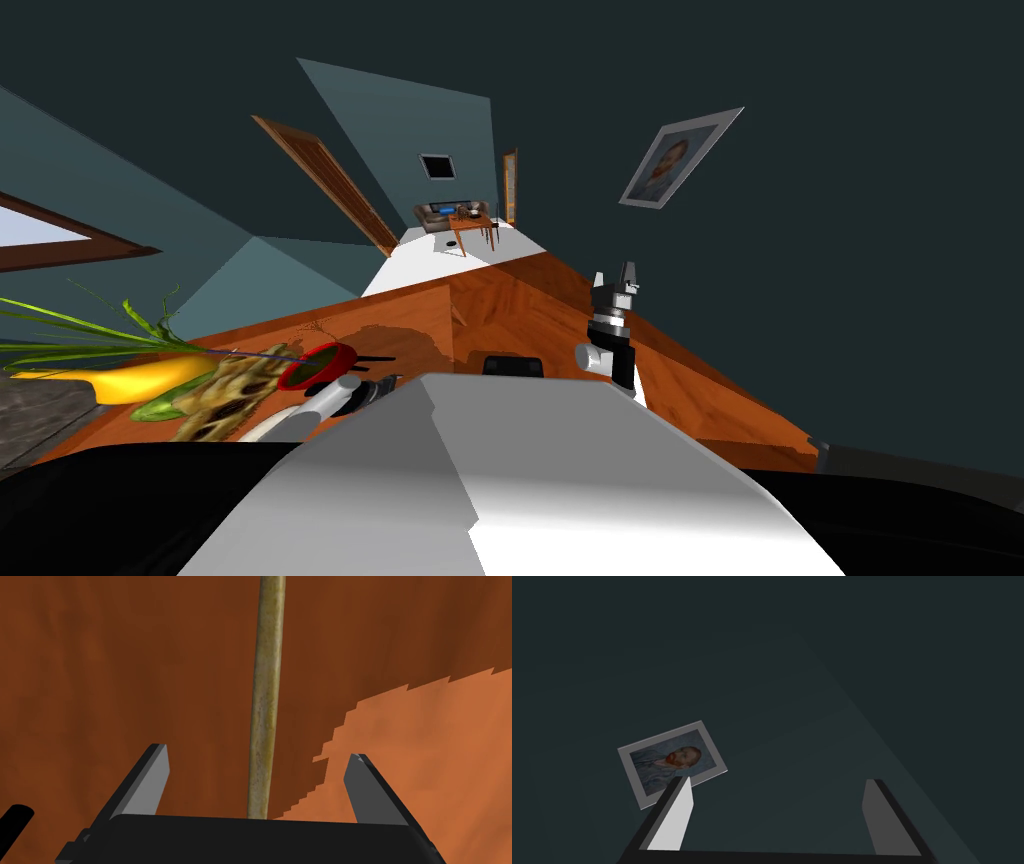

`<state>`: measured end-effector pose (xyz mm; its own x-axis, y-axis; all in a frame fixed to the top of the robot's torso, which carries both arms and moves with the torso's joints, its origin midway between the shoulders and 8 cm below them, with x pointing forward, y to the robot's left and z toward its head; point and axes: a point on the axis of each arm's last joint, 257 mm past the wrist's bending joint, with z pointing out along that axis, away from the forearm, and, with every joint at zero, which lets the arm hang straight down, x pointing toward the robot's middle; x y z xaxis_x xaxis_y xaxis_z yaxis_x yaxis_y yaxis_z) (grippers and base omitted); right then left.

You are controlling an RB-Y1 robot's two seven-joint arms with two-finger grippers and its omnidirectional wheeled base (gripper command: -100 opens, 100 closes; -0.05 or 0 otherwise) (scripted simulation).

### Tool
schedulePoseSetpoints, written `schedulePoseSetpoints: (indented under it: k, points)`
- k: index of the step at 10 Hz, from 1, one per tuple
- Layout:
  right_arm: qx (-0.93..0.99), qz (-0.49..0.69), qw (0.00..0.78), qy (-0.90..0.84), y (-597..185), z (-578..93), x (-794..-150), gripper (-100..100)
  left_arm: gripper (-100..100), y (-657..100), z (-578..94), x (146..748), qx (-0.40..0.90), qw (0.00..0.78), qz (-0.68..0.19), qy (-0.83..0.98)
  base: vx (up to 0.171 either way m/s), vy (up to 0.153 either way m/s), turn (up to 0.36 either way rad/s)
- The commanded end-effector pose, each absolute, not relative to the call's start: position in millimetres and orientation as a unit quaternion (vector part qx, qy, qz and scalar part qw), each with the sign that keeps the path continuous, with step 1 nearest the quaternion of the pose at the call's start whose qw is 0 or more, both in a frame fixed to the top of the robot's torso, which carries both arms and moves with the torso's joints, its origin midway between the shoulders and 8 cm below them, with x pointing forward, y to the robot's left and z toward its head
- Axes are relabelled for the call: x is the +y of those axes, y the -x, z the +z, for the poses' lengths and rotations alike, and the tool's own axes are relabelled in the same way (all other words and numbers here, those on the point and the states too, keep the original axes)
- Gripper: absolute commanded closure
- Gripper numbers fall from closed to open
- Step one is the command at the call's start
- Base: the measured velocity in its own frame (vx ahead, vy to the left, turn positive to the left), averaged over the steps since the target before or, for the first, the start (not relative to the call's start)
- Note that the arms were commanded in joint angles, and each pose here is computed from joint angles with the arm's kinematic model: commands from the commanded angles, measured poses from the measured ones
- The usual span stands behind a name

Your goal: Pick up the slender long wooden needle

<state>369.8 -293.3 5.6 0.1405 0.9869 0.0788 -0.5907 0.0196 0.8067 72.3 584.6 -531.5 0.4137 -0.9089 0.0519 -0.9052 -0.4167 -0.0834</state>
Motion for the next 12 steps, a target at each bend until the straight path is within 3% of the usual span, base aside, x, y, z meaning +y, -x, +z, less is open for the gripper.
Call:
schedulePoseSetpoints:
  k: [1,2,3,7,8,9,11,12]
  points:
    - [0.271,0.597,0.661,-0.366,-369.8,5.6,-293.3,0,-100,-74.8,-543.8,575.1,0.538,0.022,-0.044,0.841,-0.020,0.055,-0.025]
    - [0.271,0.597,0.661,-0.366,-369.8,5.6,-293.3,0,-100,-73.1,-538.6,578.5,0.538,0.021,-0.044,0.841,-0.006,0.001,-0.014]
    - [0.271,0.597,0.661,-0.366,-369.8,5.6,-293.3,0,100,-73.3,-539.4,578.3,0.538,0.022,-0.044,0.841,0.000,0.000,0.000]
    - [0.271,0.597,0.661,-0.366,-369.8,5.6,-293.3,0,100,-73.3,-539.1,578.5,0.538,0.022,-0.044,0.841,0.000,0.000,0.000]
    - [0.271,0.597,0.661,-0.366,-369.8,5.6,-293.3,0,0,-73.2,-539.1,578.5,0.538,0.022,-0.044,0.841,0.000,0.000,0.000]
    - [0.271,0.597,0.661,-0.366,-369.8,5.6,-293.3,0,100,-72.9,-529.3,587.7,0.540,0.022,-0.044,0.840,0.013,-0.028,0.032]
    - [0.271,0.597,0.661,-0.366,-369.7,5.6,-293.3,0,100,-72.5,-525.9,589.7,0.540,0.023,-0.044,0.840,0.010,-0.039,0.029]
    - [0.271,0.597,0.661,-0.366,-369.7,5.6,-293.3,0,0,-72.1,-524.9,590.4,0.540,0.022,-0.044,0.840,0.000,0.000,0.000]
